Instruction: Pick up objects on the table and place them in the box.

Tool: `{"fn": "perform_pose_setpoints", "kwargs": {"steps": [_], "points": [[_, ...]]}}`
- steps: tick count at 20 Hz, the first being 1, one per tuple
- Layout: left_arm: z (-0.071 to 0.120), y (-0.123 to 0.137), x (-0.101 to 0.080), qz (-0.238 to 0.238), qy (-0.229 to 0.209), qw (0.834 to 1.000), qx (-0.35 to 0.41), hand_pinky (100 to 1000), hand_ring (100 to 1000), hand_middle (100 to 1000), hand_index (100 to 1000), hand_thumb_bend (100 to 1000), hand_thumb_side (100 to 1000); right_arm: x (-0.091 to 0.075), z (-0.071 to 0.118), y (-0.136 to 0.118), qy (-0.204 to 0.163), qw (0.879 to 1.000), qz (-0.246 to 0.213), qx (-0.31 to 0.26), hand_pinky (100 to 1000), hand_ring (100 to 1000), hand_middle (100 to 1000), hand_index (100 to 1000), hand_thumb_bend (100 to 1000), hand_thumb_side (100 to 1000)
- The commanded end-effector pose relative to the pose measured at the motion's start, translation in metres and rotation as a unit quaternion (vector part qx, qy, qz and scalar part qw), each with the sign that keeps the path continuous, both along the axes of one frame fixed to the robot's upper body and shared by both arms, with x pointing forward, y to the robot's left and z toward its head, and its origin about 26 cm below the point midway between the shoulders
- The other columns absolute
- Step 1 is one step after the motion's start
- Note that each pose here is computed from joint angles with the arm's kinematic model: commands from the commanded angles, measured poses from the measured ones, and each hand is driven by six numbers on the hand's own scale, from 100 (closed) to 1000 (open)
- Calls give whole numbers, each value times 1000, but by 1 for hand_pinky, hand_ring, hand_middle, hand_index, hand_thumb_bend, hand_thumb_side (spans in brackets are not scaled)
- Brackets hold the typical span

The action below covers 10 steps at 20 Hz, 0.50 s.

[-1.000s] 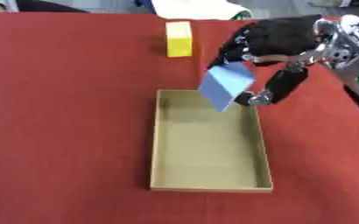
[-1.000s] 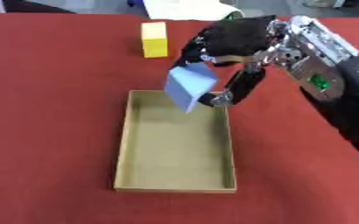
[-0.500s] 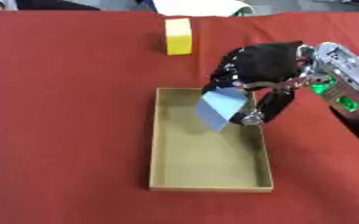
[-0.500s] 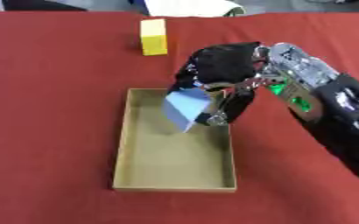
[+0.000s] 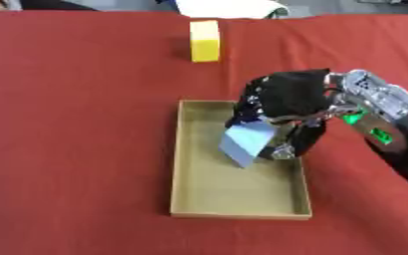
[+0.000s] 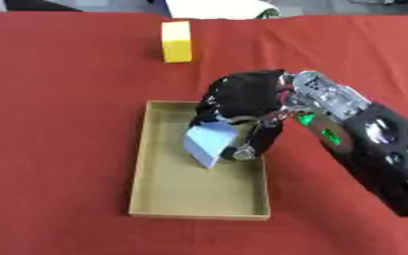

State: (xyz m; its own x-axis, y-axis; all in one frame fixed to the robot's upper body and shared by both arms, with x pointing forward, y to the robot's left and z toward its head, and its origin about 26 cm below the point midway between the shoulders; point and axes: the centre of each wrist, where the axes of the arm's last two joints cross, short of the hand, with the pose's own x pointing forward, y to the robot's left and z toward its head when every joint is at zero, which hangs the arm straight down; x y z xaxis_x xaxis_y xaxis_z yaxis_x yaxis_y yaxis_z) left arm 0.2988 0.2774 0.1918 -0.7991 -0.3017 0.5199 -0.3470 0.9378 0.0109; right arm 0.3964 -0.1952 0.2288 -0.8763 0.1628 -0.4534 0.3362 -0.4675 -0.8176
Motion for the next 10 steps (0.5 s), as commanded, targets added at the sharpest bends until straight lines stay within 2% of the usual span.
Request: {"fn": "perform_pose_setpoints", "kwargs": {"steps": [1,3,5,6,10], "points": [[5,-1,-2,-3,-10,1000,4,809,696,666,793,214,748,0,1,0,-10,1000,5,-20,767,725,612,775,205,478],[5,-1,-2,-4,-10,1000,3,809,696,666,793,214,749,0,-1,-1,-10,1000,5,-27,775,751,648,789,269,533],[6,-1,-2,-3,-11,1000,3,809,697,667,793,214,748,1,-2,-1,-10,999,5,-37,782,769,688,802,296,556],[6,-1,-2,-3,-11,1000,3,809,697,667,794,215,748,1,-2,-2,-10,999,5,-40,794,793,739,879,317,592],[6,0,-2,-2,-11,1000,3,809,697,667,794,216,747,2,3,-7,-18,999,1,-37,816,829,785,919,353,634]]}}
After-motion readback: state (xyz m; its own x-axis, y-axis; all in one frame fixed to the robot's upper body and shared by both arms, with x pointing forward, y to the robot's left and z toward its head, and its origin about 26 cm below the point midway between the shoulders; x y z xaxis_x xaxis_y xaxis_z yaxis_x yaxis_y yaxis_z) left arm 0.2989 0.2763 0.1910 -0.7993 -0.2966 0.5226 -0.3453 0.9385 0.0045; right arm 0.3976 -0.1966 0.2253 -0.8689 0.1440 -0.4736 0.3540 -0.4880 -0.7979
